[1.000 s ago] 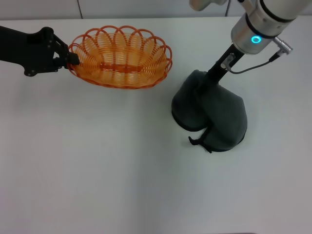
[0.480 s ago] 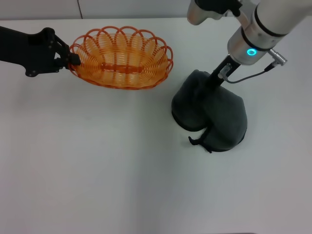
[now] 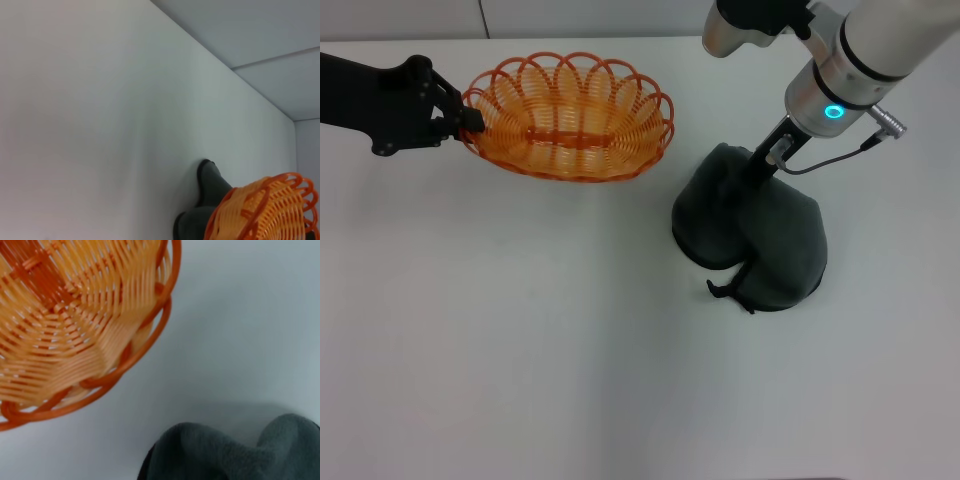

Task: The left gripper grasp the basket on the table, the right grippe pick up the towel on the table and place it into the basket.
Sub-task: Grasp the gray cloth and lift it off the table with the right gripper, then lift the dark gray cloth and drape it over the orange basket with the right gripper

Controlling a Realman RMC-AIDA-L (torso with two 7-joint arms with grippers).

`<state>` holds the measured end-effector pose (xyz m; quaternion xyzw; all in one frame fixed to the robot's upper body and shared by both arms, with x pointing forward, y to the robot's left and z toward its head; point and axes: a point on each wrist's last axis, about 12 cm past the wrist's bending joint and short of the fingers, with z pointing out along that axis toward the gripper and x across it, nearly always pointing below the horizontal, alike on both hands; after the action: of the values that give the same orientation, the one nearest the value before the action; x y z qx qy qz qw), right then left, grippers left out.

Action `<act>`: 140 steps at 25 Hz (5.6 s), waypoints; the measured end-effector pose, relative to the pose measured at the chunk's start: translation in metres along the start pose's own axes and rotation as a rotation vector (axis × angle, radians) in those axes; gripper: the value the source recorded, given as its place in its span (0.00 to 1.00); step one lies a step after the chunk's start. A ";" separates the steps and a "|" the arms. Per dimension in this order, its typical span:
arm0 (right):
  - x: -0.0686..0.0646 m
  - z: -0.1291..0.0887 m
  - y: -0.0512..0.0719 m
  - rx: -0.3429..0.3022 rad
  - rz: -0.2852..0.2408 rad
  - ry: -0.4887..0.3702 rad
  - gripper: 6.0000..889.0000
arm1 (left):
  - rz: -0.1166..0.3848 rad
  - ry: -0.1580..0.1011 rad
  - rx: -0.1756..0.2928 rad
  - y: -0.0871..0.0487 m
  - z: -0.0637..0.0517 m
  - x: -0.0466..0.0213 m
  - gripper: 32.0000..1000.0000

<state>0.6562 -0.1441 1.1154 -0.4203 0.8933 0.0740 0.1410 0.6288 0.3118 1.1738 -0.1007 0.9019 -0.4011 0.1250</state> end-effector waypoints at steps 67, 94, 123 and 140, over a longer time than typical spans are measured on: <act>0.003 -0.011 -0.005 -0.018 -0.028 0.029 0.03 | -0.010 -0.004 -0.015 0.006 -0.001 0.0019 0.08; -0.002 -0.124 -0.020 -0.129 -0.075 -0.007 0.03 | -0.040 -0.018 -0.035 0.022 -0.006 0.0063 0.08; -0.071 -0.214 0.000 -0.118 -0.215 -0.211 0.03 | -0.052 -0.009 -0.054 0.027 -0.003 0.0095 0.08; -0.128 -0.173 0.050 -0.139 -0.379 -0.283 0.04 | -0.049 -0.005 -0.053 0.025 -0.001 0.0091 0.08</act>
<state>0.6627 -0.0617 1.3205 -0.5746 0.7625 0.1658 0.2467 0.6180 0.3260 1.1544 -0.1270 0.9092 -0.3796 0.1145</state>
